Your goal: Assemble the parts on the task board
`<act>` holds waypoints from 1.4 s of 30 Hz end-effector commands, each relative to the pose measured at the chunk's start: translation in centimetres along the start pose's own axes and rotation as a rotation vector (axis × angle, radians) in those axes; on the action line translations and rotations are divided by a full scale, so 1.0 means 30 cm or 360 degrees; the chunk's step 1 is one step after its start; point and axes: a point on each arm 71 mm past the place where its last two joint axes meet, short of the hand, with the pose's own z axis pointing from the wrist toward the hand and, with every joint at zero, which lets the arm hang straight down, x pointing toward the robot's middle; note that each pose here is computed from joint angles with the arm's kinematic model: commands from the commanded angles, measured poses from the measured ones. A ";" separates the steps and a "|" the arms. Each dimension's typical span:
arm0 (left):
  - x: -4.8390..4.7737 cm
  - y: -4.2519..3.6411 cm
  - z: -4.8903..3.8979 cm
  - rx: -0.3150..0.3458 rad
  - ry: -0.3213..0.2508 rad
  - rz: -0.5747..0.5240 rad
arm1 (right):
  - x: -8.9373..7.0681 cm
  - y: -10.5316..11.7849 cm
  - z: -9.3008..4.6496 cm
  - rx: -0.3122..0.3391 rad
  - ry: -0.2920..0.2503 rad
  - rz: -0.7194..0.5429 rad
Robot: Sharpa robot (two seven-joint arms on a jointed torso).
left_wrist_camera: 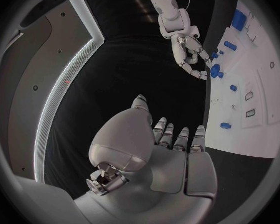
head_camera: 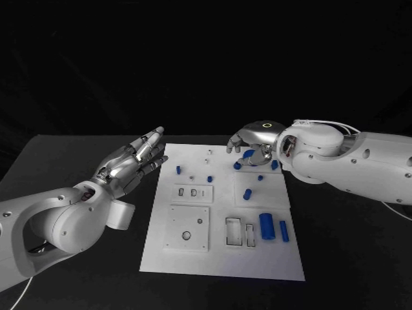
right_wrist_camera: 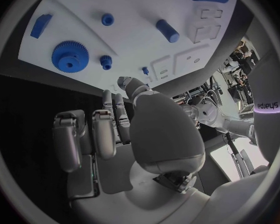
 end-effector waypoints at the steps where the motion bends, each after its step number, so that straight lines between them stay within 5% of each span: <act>1: 0.011 -0.007 0.000 0.0014 0.0055 0.0000 | 0.019 -0.012 0.010 0.0045 0.0004 -0.0221; 30: -0.007 -0.003 0.008 -0.0001 0.0059 0.0002 | 0.121 -0.042 0.055 0.0045 0.0088 -0.0199; 42: -0.005 -0.001 0.011 -0.0009 0.0073 0.0014 | 0.142 -0.036 0.070 0.0000 0.0052 -0.0155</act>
